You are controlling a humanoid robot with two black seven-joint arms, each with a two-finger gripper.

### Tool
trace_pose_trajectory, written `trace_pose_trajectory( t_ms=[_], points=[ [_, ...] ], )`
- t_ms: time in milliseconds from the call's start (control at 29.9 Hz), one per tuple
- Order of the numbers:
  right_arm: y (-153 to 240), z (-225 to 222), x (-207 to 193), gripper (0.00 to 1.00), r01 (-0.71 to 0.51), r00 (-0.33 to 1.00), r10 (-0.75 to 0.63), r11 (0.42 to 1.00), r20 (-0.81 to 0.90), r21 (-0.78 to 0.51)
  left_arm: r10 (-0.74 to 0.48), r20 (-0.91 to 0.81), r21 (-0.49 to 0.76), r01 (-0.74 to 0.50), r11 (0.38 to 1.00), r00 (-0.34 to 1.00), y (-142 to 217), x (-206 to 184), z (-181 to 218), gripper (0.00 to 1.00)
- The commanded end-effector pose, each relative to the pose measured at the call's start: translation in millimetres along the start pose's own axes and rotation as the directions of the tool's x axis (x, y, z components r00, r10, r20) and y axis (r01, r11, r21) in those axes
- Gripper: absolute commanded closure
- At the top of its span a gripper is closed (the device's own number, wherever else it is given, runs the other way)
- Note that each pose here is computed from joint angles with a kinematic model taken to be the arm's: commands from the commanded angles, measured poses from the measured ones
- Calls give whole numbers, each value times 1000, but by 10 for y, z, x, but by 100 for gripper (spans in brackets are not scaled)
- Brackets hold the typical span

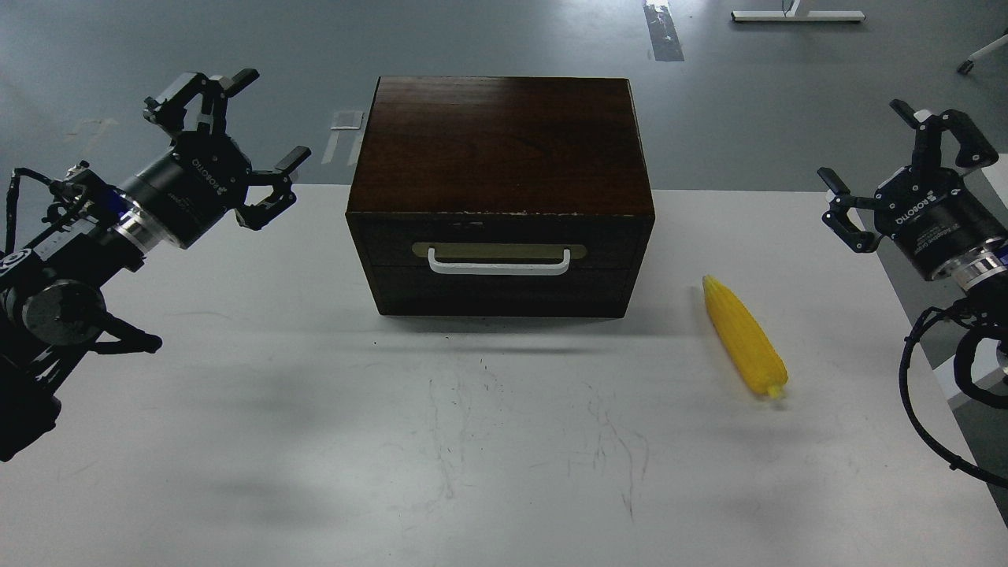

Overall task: Put corn in drawer with both arms
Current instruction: 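Move the left gripper over the box toward the drawer handle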

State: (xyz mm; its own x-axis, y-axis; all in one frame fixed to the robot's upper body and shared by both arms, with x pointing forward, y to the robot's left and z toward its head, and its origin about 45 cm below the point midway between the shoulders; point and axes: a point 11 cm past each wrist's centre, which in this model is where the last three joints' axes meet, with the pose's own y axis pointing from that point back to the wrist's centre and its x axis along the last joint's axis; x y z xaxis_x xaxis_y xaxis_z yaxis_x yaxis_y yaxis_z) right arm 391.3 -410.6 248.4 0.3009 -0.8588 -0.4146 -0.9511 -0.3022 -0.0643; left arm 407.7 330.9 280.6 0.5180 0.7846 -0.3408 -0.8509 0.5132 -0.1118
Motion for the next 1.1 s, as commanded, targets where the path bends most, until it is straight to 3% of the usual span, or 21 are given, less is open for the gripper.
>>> trace_pose_trajectory(
  t_ms=[0, 234, 535, 702, 902, 1069],
  points=[
    [3, 7, 1, 0, 0, 1000, 0, 1000, 1, -1, 0, 1, 1, 0, 1000, 1000, 2, 0, -6, 2],
    [1, -3, 2, 0, 0, 1000, 0, 1000, -1, 0, 0, 6, -1, 0, 1000, 1000, -2, 4, 15, 2],
    [-14, -29, -6, 0, 3, 1000, -3, 1000, -4, 5, -25, 82, -63, 30, 998, 996, -174, -31, 463, 2],
    [-13, -45, -2, 0, 2, 1000, -2, 1000, -7, 6, -103, 311, -28, 118, 993, 945, -407, -256, 729, 2],
    [-8, -56, 5, 0, 1, 1000, -1, 1000, -9, 7, -190, 627, 27, 223, 974, 756, -707, -648, 1140, 2],
    [-8, -70, 8, 0, 0, 1000, 0, 1000, -10, 10, -247, 857, 101, 323, 941, 453, -907, -1221, 1474, 2]
  ],
)
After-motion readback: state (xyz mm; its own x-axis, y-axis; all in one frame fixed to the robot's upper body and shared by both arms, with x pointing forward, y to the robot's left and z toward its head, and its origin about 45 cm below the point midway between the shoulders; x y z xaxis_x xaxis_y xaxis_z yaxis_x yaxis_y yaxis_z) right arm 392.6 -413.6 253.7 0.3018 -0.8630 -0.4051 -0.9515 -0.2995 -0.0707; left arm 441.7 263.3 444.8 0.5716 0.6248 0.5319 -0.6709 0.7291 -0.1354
